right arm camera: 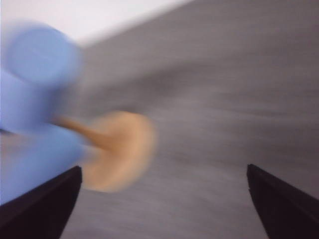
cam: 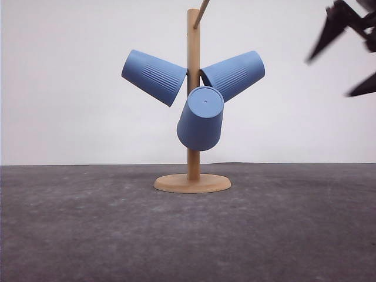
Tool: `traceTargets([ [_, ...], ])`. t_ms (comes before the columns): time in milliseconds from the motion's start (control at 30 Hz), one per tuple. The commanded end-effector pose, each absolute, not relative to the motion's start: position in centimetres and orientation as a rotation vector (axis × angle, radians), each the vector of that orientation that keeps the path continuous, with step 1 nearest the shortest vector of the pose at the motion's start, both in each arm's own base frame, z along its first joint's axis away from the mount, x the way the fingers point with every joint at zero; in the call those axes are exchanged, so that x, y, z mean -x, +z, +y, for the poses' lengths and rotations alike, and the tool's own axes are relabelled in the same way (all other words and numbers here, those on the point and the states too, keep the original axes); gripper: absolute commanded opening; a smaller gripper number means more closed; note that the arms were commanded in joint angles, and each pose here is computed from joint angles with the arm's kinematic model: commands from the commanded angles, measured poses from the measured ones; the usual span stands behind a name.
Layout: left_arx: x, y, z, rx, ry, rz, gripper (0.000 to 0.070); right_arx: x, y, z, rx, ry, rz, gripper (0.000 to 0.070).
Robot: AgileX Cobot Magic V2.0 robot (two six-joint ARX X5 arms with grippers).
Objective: Place three cups
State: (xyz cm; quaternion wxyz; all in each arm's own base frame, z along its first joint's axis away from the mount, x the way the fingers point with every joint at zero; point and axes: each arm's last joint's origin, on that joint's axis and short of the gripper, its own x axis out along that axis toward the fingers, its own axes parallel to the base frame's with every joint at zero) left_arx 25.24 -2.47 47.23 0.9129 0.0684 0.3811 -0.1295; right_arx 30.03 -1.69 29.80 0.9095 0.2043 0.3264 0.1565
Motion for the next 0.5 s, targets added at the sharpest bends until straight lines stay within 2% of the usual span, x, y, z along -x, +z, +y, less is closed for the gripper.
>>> traceTargets([
  [0,-25.4,47.6,-2.4,-0.142,-0.259,0.768,0.0336,-29.2,31.2,-1.5,-0.106,0.184,0.630,0.0567],
  [67,-25.3,47.5,-2.2,-0.138,-0.253,0.785,0.0207,-27.8,32.6,-1.2,-0.045,0.150,0.593,0.0447],
  [133,-25.1,47.3,-2.2,-0.137,-0.253,0.815,0.0017,-26.3,34.2,-0.8,-0.025,0.158,0.534,0.0199],
  [167,-25.0,47.2,-2.2,-0.138,-0.255,0.828,0.0000,-25.6,34.9,-0.6,-0.021,0.166,0.505,0.0075],
  [200,-24.9,47.1,-2.2,-0.137,-0.256,0.844,0.0003,-24.7,35.7,-0.4,-0.016,0.172,0.474,0.0000],
  [300,-24.8,46.9,-2.2,-0.131,-0.255,0.866,0.0003,-22.5,37.2,0.0,-0.012,0.183,0.419,0.0000],
  [467,-23.8,46.6,-2.1,-0.115,-0.247,0.879,0.0003,-18.5,38.4,0.7,0.009,0.160,0.429,0.0000],
])
